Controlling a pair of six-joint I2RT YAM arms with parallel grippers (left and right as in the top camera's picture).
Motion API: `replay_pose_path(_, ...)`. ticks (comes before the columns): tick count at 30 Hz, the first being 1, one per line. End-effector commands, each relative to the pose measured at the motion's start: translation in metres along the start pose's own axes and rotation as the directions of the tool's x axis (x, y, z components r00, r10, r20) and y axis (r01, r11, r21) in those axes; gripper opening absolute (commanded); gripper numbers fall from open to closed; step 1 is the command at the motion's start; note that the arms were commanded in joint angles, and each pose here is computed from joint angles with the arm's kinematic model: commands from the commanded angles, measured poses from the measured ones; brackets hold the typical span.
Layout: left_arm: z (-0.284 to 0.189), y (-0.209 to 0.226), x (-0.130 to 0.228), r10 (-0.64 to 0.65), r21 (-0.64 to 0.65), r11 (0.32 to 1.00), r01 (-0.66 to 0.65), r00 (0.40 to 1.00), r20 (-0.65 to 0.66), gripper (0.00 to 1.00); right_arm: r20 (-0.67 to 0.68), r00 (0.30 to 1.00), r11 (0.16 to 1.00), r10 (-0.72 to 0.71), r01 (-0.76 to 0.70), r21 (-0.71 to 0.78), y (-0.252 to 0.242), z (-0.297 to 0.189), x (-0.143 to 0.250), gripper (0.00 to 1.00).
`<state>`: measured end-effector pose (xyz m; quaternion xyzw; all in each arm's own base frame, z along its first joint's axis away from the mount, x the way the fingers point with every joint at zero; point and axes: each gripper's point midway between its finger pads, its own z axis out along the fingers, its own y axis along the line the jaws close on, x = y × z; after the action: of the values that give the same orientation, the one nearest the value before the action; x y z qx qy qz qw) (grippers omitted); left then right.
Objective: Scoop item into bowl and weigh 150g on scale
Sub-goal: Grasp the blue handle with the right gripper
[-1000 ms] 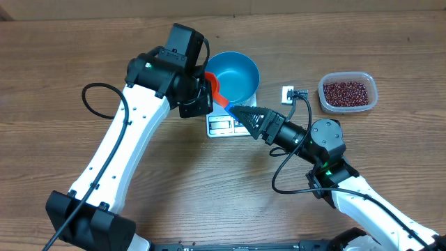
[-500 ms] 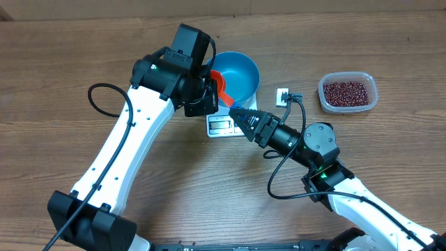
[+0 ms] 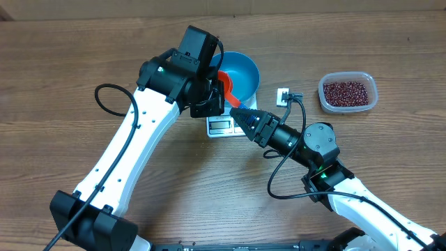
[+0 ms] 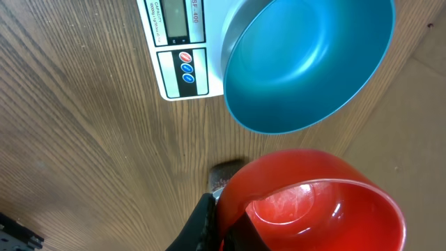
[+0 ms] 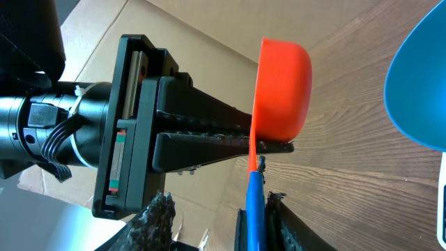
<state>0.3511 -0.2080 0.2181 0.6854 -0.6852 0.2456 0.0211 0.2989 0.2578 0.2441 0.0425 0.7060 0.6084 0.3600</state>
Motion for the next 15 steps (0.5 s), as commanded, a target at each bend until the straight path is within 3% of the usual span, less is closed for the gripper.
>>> replay_pose_path(1, -0.011, -0.001, 0.011, 0.002, 0.017, 1.000, -0.001, 0.999, -0.038, 0.04, 0.015, 1.000, 1.000, -0.012, 0.012, -0.012, 0.006, 0.002, -0.005, 0.41)
replay_pose_path(15, -0.011, -0.008, 0.021, 0.020, 0.051, 0.999, -0.017, 0.997, -0.068, 0.05, 0.117, 0.993, 0.999, 0.036, -0.040, 0.033, -0.002, 0.001, -0.022, 0.37)
